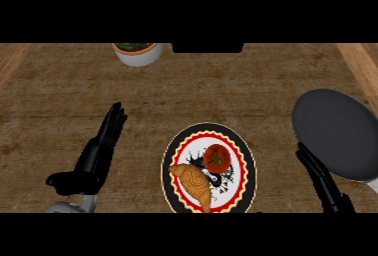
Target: Pick the tomato from the plate and place it in the pan
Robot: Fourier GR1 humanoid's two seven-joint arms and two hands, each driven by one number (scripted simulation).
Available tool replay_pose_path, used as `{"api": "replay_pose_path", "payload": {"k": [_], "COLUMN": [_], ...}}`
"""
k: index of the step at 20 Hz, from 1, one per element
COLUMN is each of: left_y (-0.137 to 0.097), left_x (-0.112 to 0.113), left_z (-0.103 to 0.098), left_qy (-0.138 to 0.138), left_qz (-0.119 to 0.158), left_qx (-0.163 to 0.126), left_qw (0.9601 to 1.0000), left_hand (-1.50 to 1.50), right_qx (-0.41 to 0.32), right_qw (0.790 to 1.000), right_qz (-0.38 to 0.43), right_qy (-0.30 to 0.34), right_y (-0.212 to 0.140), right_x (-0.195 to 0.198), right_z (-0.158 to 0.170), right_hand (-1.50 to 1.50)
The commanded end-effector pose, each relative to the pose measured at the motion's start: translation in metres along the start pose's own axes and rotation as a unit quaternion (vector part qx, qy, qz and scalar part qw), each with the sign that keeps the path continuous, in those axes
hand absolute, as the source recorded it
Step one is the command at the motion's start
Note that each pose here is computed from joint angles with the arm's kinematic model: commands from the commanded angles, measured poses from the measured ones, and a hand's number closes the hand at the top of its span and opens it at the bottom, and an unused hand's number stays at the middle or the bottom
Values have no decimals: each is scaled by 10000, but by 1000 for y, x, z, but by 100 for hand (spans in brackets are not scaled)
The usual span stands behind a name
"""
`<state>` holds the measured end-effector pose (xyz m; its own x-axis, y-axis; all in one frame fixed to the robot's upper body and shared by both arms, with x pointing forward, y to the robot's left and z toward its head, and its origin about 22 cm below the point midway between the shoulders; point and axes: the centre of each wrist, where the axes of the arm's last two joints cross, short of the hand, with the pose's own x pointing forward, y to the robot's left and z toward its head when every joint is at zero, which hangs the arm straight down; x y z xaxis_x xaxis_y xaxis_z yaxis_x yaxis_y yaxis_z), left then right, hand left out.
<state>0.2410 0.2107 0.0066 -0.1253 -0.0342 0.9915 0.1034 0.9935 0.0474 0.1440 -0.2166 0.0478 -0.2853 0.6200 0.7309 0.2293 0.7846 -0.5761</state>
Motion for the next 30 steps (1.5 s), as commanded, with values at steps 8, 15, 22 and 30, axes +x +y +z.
{"api": "replay_pose_path", "payload": {"k": [8,15,22,30], "left_y": [-13,4,-14,8], "left_x": [5,7,0,7], "left_z": [-3,-6,-7,-6], "left_qy": [-64,-25,-54,-11], "left_qz": [-49,57,-73,36], "left_qx": [-124,-167,-5,-117], "left_qw": [9999,9998,10000,9999], "left_hand": [0,0,0,0], "right_qx": [1697,2300,2536,2422], "right_qw": [9623,9231,9145,9154], "right_qz": [1876,2782,2709,2662], "right_qy": [1000,1327,1611,1805], "right_y": [31,96,115,139], "right_x": [37,42,50,21], "right_z": [-27,-58,-52,-51], "right_hand": [-150,-150,-150,-150]}}
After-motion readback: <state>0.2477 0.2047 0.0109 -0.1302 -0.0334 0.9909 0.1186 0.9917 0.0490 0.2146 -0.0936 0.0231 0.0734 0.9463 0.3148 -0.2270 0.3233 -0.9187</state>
